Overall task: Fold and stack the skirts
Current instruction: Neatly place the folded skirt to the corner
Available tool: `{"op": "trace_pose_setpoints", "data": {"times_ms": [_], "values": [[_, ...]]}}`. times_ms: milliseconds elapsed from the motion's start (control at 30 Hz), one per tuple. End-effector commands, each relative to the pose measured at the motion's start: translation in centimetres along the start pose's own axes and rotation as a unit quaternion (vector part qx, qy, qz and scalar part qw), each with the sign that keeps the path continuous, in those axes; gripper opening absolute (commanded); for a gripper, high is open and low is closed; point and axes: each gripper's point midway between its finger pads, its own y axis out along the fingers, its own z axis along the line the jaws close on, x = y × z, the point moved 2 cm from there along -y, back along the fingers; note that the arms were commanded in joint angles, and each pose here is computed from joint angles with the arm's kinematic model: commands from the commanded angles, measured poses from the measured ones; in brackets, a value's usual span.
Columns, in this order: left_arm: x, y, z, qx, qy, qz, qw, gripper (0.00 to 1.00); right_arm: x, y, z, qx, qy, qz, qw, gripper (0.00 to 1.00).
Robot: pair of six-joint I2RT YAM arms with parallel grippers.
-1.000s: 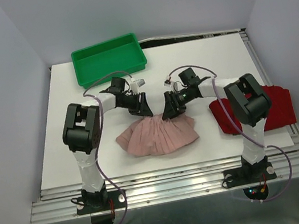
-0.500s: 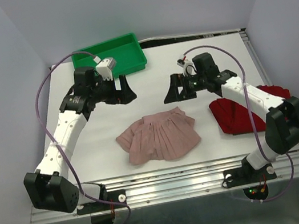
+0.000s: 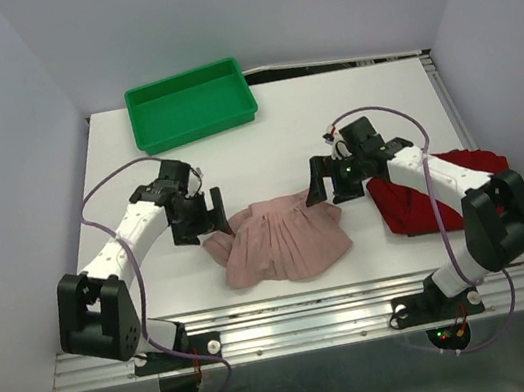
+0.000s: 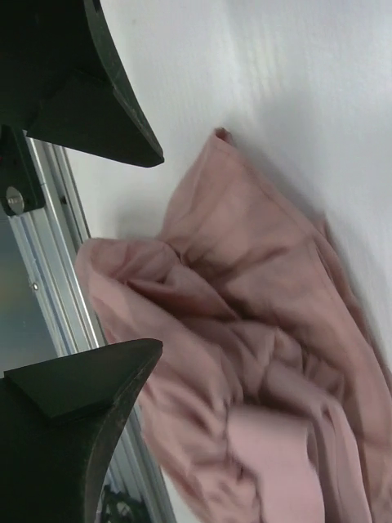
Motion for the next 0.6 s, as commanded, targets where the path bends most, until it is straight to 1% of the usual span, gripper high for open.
{"op": "trace_pose_setpoints", "data": {"times_ms": [0,33,133,200,267,300,333,367,467,533,567], "values": [[-3.0,1.0,4.1,0.059,-0.068,0.042,0.995,0.99,0.5,0.3,-2.2,-0.066,-0.010,0.012,0.998,1.00],[-3.6,1.2,3.8,0.035,-0.083,0.055,0.994,0.99,-0.3,0.6,-2.7,-0.075,-0.001,0.032,0.997,1.00],[-4.9,1.8,2.6,-0.009,-0.104,0.083,0.991,0.98,-2.7,1.3,-3.3,-0.064,0.018,0.069,0.995,1.00],[-5.0,2.3,1.8,-0.040,-0.117,0.084,0.989,0.98,-3.7,1.6,-3.0,-0.043,0.033,0.073,0.996,1.00],[-4.8,3.1,1.1,-0.076,-0.124,0.078,0.986,0.98,-4.4,2.1,-2.7,-0.013,0.039,0.075,0.996,1.00],[-4.3,3.6,0.8,-0.095,-0.121,0.063,0.986,0.98,-4.4,2.4,-2.4,0.004,0.035,0.072,0.997,1.00],[-4.8,3.6,0.6,-0.105,-0.126,0.074,0.984,0.98,-4.1,2.6,-2.4,0.007,0.031,0.066,0.997,1.00],[-4.0,4.0,0.2,-0.126,-0.119,0.057,0.983,0.98,-4.3,2.9,-2.3,0.016,0.037,0.067,0.997,1.00],[-3.4,4.4,-1.2,-0.190,-0.131,0.046,0.972,0.98,-3.6,3.7,-2.2,0.031,0.034,0.046,0.998,1.00],[-3.0,4.5,-1.7,-0.212,-0.143,0.034,0.966,0.98,-3.6,4.5,-2.4,0.036,0.039,0.049,0.997,1.00],[-1.9,4.1,-2.4,-0.239,-0.130,0.007,0.962,0.98,-3.7,4.7,-2.5,0.038,0.042,0.051,0.997,1.00]]}}
